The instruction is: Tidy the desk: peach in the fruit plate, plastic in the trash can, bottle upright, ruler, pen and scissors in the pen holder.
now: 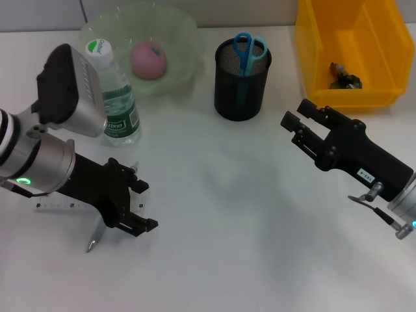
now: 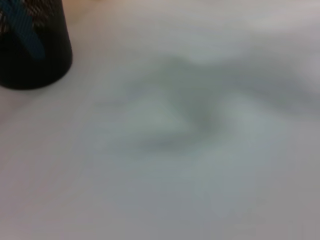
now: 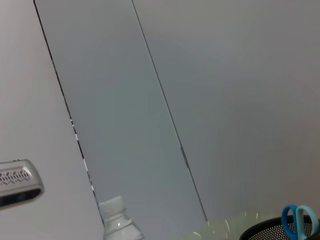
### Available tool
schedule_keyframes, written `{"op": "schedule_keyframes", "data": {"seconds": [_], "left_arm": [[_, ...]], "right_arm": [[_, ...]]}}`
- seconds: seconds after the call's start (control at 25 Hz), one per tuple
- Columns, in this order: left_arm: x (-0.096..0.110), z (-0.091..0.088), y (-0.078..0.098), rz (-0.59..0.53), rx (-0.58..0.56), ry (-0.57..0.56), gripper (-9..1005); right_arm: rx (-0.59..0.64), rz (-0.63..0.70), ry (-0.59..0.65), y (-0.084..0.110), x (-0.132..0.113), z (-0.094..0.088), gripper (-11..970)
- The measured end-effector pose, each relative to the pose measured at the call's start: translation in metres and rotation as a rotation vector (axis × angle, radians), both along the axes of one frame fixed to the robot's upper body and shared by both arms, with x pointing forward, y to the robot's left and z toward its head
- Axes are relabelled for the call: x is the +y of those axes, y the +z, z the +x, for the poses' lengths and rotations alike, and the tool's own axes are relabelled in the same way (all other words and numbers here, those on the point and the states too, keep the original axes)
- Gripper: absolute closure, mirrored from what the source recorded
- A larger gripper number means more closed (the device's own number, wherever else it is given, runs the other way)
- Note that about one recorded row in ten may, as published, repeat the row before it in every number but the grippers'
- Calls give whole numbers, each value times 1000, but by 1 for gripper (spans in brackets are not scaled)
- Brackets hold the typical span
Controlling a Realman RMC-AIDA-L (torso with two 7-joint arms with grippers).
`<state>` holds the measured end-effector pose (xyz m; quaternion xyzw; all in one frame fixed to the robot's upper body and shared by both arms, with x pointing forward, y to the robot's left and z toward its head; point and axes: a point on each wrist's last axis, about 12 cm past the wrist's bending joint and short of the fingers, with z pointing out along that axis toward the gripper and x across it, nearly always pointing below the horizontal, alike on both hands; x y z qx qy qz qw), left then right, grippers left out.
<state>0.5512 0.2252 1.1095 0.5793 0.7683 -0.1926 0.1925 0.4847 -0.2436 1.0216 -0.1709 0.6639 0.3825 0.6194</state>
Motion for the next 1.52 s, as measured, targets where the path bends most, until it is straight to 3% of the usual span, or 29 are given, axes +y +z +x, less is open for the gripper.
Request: {"op": "schedule_keyframes", "data": {"seconds": [1.52], "left_arm": [[-2, 6, -3, 46, -10, -10, 232]], "right_arm": [[11, 14, 6, 2, 2, 5, 467]]}}
